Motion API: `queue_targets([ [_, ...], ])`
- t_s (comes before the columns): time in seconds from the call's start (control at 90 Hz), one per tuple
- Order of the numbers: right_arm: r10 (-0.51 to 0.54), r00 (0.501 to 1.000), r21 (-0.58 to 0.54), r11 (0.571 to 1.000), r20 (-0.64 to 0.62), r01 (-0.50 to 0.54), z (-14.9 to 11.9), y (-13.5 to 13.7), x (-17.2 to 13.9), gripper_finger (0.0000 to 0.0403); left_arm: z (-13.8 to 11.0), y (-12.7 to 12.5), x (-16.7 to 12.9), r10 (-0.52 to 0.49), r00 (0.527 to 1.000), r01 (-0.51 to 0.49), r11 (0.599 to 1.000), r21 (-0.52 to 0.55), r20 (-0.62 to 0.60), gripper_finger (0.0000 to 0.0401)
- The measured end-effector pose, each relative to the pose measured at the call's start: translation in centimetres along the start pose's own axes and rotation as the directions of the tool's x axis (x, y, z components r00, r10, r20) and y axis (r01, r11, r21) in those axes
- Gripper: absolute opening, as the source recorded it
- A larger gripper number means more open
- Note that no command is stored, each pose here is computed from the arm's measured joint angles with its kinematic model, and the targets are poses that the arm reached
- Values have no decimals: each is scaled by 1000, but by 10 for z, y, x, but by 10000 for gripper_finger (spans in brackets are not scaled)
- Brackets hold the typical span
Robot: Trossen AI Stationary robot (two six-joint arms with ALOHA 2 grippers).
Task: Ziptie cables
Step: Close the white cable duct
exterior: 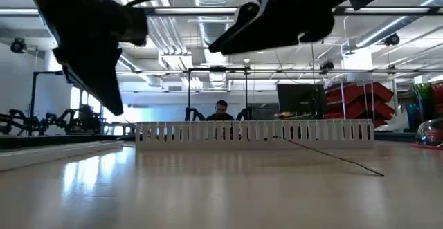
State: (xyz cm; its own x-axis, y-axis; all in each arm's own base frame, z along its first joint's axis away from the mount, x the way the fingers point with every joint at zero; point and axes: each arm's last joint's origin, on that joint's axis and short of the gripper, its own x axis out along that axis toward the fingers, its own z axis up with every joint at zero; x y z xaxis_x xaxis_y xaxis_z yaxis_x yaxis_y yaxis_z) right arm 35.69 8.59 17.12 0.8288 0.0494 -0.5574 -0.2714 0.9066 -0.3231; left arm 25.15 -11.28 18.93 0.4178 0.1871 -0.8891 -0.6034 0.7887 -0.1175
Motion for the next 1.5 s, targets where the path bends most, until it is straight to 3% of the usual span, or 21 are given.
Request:
queue_targets([
  [0.1, 1, 1000, 5, 1000, -5, -1, 0, 1, 5, 332, -10, 11, -5, 114, 993, -118, 983, -140, -39, 20],
  [0.256, 0, 1000, 13, 1000, 0, 0, 4, 0, 10, 332, -21, 18, 6, 174, 984, -171, 920, -352, -22, 68],
  [0.311, -4, 1000, 15, 1000, 14, 4, 7, -1, 11, 332, -22, 16, 13, 172, 985, -155, 910, -385, 11, 90],
  [0.433, -6, 1000, 17, 1000, 18, 6, 9, -1, 10, 332, -28, 19, 31, 244, 970, -222, 870, -439, -5, 134],
  [0.578, -6, 1000, 35, 999, 19, 5, 10, -2, 10, 332, -35, 19, 51, 330, 944, -300, 840, -453, -13, 159],
  [0.744, -9, 1000, 37, 999, 27, 8, 12, -2, 10, 332, -41, 15, 71, 393, 919, -343, 837, -426, 34, 142],
  [0.933, -43, 998, 43, 998, 45, 41, 22, -6, 10, 332, -42, 8, 82, 417, 906, -355, 841, -408, 69, 28],
  [1.022, -58, 997, 28, 998, 50, 57, 26, -9, 10, 332, -46, 3, 80, 403, 912, -352, 863, -361, 74, 11],
  [1.2, -85, 994, 1, 996, 68, 85, 33, -13, 9, 332, -50, -14, 54, 299, 951, -283, 944, -169, 76, 2],
  [1.311, -78, 995, 4, 997, 65, 78, 32, -10, 9, 332, -53, -24, 31, 161, 987, -162, 985, -56, -26, 0],
  [1.5, -65, 997, 16, 998, 34, 65, 21, -5, 14, 332, -51, -24, -4, 55, 998, -54, 997, 51, -8, 1],
])
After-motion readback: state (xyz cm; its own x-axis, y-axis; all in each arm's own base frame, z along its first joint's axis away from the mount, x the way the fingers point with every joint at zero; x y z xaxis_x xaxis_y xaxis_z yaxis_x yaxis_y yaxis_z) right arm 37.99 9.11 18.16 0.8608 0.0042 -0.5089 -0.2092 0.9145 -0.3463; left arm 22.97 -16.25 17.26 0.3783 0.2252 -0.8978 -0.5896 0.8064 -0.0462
